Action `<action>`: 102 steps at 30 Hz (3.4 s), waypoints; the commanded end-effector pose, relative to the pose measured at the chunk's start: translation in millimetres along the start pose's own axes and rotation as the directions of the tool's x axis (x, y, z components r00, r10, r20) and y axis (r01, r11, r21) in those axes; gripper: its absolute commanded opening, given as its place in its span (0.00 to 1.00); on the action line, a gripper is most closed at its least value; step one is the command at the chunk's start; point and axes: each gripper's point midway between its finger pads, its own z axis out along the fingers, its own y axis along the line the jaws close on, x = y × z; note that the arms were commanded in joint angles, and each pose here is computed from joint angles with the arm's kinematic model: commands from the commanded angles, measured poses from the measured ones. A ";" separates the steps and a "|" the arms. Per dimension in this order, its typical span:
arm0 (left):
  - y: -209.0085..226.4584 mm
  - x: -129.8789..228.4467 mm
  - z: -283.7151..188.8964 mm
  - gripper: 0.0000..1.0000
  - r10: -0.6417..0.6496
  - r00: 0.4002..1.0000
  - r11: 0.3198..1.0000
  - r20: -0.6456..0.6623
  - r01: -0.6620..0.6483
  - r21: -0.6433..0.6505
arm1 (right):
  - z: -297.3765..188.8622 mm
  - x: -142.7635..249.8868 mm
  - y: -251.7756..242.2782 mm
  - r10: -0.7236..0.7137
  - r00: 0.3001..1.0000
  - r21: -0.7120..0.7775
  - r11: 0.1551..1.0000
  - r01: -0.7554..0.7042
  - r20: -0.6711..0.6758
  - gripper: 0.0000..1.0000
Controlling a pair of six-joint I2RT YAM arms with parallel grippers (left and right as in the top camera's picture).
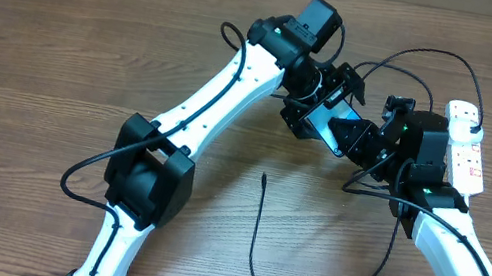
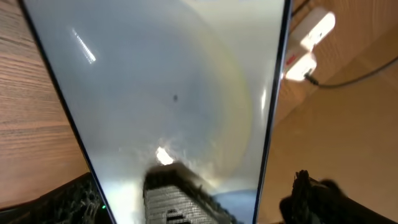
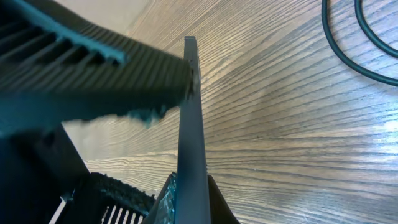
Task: Plug charger to phone and switch on socket
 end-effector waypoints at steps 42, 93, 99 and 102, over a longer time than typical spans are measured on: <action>-65.3 -58.7 -141.5 1.00 0.339 0.922 0.877 0.189 -0.382 0.290 | -28.2 -89.0 72.4 0.861 0.506 -0.440 0.438 -0.784 -0.046 0.04; -83.1 -60.6 -104.6 0.66 0.211 0.910 0.931 0.358 -0.298 0.210 | -38.6 -80.2 123.2 0.802 0.556 -0.504 0.395 -0.768 -0.217 0.04; -84.1 -58.3 -103.0 0.59 0.206 0.913 0.932 0.353 -0.293 0.214 | -36.7 -75.5 127.0 0.796 0.560 -0.497 0.399 -0.771 -0.229 0.04; -83.9 -58.0 -102.8 0.58 0.206 0.913 0.932 0.351 -0.293 0.214 | -36.0 -74.0 128.2 0.795 0.561 -0.495 0.399 -0.771 -0.232 0.04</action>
